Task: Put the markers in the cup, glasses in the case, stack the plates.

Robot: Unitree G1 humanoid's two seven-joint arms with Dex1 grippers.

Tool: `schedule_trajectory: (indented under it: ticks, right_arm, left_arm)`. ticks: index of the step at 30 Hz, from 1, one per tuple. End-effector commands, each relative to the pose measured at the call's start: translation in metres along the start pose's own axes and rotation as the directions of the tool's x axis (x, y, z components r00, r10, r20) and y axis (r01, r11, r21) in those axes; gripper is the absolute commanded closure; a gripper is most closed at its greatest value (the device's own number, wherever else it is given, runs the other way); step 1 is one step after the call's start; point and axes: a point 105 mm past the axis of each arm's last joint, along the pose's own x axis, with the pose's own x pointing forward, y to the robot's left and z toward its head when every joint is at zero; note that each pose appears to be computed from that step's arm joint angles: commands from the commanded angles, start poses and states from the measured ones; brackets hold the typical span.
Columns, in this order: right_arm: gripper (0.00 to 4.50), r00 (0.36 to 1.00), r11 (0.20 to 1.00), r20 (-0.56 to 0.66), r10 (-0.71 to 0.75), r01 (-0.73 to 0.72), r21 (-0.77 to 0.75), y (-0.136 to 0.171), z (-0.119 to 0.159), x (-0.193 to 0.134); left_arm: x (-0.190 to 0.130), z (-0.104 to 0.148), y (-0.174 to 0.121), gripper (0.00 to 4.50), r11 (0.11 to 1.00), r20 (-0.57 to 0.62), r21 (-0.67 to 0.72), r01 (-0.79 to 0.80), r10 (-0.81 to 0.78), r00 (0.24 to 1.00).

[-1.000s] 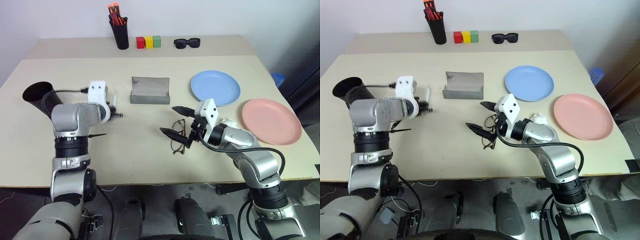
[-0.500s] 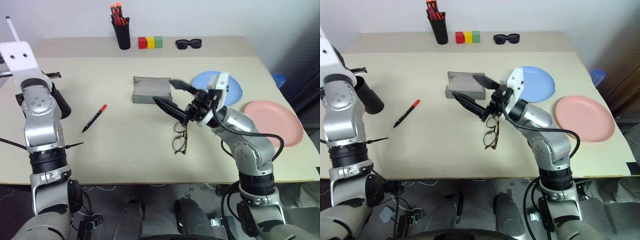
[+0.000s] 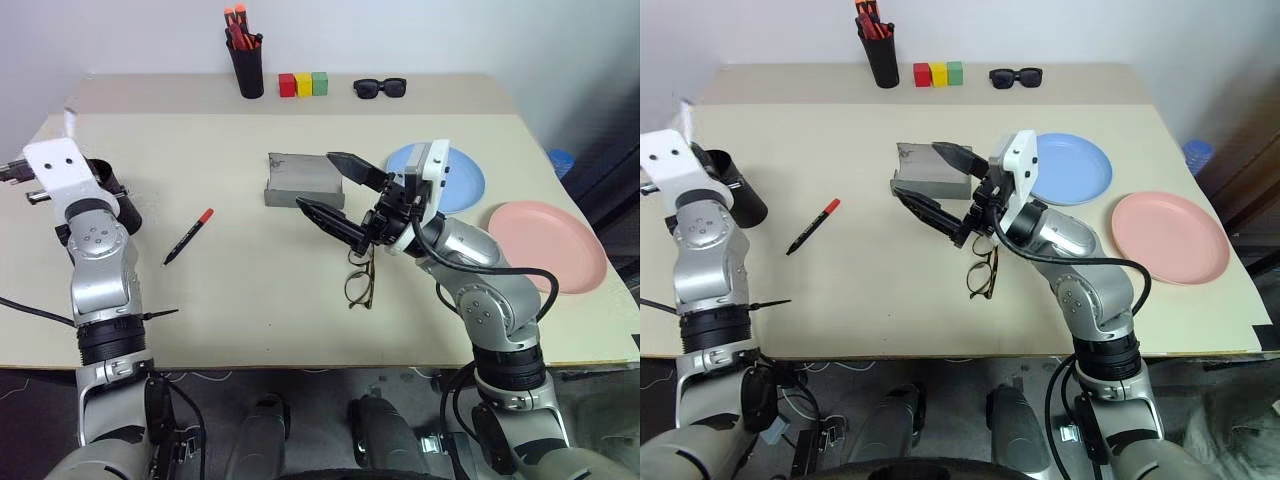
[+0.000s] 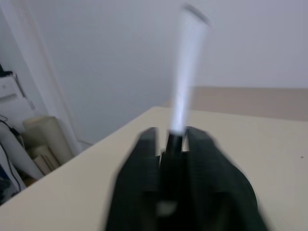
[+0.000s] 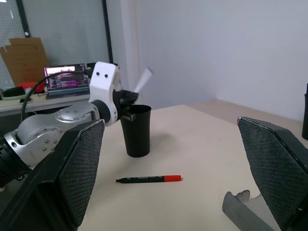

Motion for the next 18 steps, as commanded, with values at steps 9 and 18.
schedule_trajectory:
  ticks: [9, 18]
  right_arm:
    - [0.0, 1.0, 0.999, 0.005, 0.007, -0.007, -0.04, 0.003, 0.007, -0.004]
    - [0.0, 0.914, 0.98, -0.404, 0.03, -0.107, -0.168, -0.006, -0.048, -0.041]
  left_arm:
    - [-0.015, 0.069, -0.049, 0.69, 0.947, 0.223, -0.11, 0.303, -0.273, 0.936]
    - [-0.046, -0.024, -0.071, 0.04, 0.771, -0.524, -0.027, 0.637, -0.553, 0.648]
